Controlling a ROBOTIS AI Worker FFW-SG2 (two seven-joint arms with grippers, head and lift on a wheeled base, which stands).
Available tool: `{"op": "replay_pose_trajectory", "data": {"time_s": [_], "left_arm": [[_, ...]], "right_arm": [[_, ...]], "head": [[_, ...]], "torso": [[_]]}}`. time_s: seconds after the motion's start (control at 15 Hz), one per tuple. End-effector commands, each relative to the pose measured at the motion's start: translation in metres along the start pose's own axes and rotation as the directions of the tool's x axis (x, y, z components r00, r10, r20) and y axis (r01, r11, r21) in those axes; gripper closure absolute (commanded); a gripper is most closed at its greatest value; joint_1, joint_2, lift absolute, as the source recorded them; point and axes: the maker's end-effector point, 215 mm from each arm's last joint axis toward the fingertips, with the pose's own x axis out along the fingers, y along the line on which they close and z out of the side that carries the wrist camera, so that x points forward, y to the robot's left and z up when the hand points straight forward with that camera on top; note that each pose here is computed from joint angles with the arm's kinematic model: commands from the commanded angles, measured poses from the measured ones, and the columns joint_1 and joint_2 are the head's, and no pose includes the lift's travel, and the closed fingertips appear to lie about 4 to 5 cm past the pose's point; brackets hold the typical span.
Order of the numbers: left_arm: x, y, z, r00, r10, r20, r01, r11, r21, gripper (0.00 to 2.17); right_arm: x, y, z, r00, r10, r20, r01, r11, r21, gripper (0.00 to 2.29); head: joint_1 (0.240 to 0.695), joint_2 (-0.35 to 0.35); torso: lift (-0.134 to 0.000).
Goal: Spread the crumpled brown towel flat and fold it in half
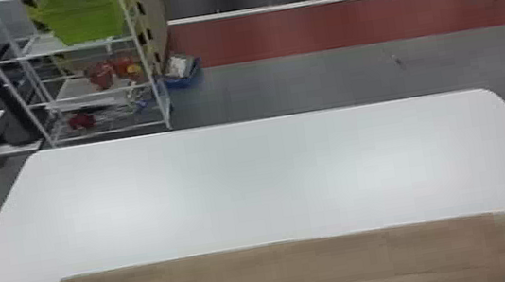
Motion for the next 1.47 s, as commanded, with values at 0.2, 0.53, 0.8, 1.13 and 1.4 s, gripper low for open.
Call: {"op": "replay_pose_trajectory", "data": {"time_s": [0.2,0.53,0.8,1.13,1.4], "left_arm": [[-0.027,0.024,0.013,0.999,0.038,0.033,-0.037,0.999,-0.011,0.53],[-0.037,0.026,0.055,0.993,0.052,0.109,-0.051,0.999,-0.008,0.53],[0.006,-0.01,0.063,0.997,0.04,0.067,-0.046,0.995,0.085,0.68],[0.05,-0.056,0.025,0.994,0.039,-0.106,-0.028,0.995,0.1,1.72],[0.036,-0.066,0.0,0.971,0.025,-0.237,-0.016,0.999,0.038,1.72]], "right_arm": [[-0.031,-0.013,0.008,0.999,-0.053,0.01,0.054,0.999,-0.005,0.81],[-0.055,-0.03,0.025,0.992,-0.118,0.042,0.117,0.993,0.016,0.81],[-0.017,-0.013,0.045,0.993,-0.079,0.092,0.073,0.995,0.068,0.81],[0.019,0.012,0.06,0.992,-0.03,0.125,0.014,0.992,0.128,0.81],[0.055,0.022,0.074,0.99,0.013,0.142,-0.032,0.991,0.134,0.81]], "head": [[0.695,0.009],[0.695,0.027],[0.695,0.016],[0.695,0.017],[0.695,-0.013]], "torso": [[-0.122],[-0.122],[-0.122],[-0.122],[-0.122]]}}
